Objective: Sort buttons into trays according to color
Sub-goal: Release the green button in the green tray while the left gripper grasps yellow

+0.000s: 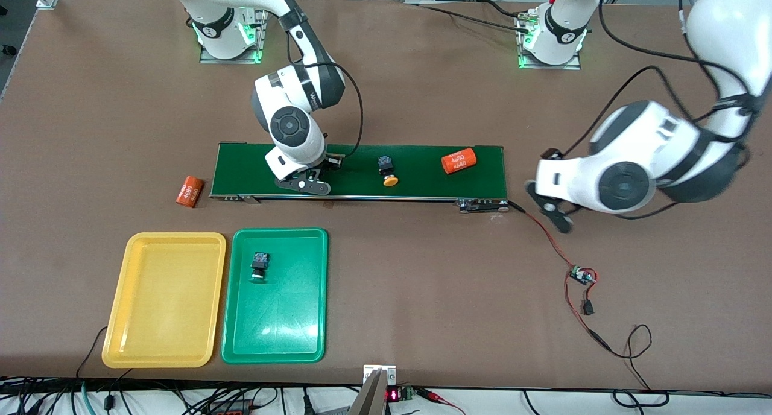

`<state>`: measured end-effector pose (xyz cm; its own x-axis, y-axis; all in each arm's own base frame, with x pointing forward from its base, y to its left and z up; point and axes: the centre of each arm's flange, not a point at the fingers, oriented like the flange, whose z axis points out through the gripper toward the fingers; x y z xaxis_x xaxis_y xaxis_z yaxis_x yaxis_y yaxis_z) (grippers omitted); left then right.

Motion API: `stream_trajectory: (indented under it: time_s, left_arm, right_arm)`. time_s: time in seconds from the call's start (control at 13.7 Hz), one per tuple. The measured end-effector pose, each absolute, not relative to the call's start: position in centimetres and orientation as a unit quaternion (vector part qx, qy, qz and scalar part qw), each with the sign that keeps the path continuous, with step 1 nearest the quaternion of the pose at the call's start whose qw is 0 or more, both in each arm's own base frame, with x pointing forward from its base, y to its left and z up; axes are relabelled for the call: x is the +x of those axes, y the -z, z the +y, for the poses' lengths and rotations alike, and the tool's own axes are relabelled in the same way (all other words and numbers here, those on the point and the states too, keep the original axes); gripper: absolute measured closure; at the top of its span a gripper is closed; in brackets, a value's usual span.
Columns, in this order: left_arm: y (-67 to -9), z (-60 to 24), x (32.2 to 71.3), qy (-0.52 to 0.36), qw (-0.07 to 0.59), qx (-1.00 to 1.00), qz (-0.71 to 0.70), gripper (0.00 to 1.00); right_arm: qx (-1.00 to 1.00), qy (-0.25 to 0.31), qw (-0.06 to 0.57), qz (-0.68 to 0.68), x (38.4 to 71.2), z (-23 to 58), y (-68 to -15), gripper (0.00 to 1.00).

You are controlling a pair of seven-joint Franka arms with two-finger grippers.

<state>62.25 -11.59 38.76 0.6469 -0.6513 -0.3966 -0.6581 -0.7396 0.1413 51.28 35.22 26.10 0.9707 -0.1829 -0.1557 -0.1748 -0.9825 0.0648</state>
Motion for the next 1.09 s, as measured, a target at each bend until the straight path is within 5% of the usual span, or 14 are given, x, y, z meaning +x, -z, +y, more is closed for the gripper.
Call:
stream_trajectory:
  time_s: [0.36, 1.09]
  left_arm:
    - [-39.7, -0.9, 64.5, -0.193, 0.063, -0.959, 0.195, 0.00]
    - [-41.3, 2.9, 66.9, -0.169, 0.064, -0.976, 0.121, 0.00]
  right_arm:
    - [0.992, 0.031, -0.002, -0.119, 57.6, 32.9, -30.1, 0.59]
    - [0.997, -0.038, 0.033, -0.050, 68.3, 27.7, -21.6, 0.59]
